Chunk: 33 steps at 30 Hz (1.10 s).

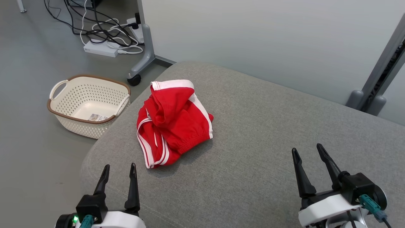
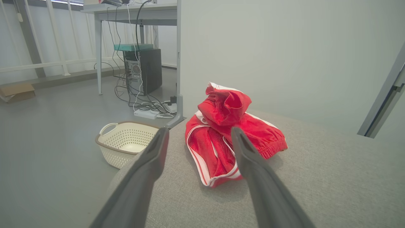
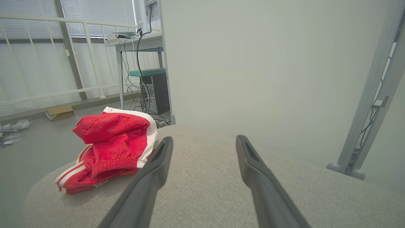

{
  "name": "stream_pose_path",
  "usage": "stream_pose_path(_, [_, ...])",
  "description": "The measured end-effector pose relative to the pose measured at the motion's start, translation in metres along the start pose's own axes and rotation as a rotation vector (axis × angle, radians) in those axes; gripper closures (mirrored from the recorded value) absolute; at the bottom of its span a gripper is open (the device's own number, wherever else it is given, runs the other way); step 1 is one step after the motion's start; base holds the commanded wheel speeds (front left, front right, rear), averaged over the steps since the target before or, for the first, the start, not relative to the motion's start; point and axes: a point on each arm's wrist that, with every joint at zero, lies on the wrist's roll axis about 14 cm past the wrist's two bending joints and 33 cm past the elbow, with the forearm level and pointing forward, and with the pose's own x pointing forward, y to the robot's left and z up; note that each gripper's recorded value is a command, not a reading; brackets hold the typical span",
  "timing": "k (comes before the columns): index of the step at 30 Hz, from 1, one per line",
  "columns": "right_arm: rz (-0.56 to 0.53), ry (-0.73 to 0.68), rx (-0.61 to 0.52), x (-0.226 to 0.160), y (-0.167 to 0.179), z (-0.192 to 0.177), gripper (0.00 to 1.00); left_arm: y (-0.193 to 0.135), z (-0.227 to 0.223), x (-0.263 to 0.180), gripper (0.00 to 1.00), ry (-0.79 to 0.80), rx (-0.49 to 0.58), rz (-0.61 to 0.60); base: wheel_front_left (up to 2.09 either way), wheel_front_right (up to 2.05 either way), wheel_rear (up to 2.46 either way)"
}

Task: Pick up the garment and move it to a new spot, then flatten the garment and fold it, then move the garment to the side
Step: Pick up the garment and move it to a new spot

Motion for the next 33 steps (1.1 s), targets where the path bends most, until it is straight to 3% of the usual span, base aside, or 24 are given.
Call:
stream_pose_path(10, [-0.019, 0.005, 0.006, 0.004, -0.013, -0.008, 0.00, -0.007, 0.003, 0.027, 0.00, 0.004, -0.016, -0.025, 0.00, 0.00, 0.00])
stream_pose_path(20, [-0.032, 0.028, -0.009, 0.013, -0.044, -0.026, 0.00, -0.011, 0.010, 0.114, 0.00, 0.055, -0.025, -0.099, 0.00, 0.00, 0.00])
stream_pose_path(24, [-0.054, 0.049, -0.013, 0.012, -0.063, -0.038, 0.00, -0.028, -0.001, 0.154, 0.00, 0.207, -0.130, -0.141, 0.00, 0.00, 0.00])
stream_pose_path(27, [-0.073, 0.067, -0.008, 0.010, -0.074, -0.047, 0.00, -0.030, -0.005, 0.180, 0.00, 0.303, -0.082, -0.170, 0.00, 0.00, 0.00])
stream_pose_path(30, [-0.104, 0.086, 0.001, 0.006, -0.087, -0.057, 0.00, -0.045, -0.022, 0.201, 0.00, 0.442, -0.123, -0.187, 0.00, 0.00, 0.00])
stream_pose_path(33, [-0.122, 0.103, 0.002, 0.002, -0.096, -0.064, 0.00, -0.046, -0.034, 0.211, 0.00, 0.522, -0.094, -0.178, 0.00, 0.00, 0.00])
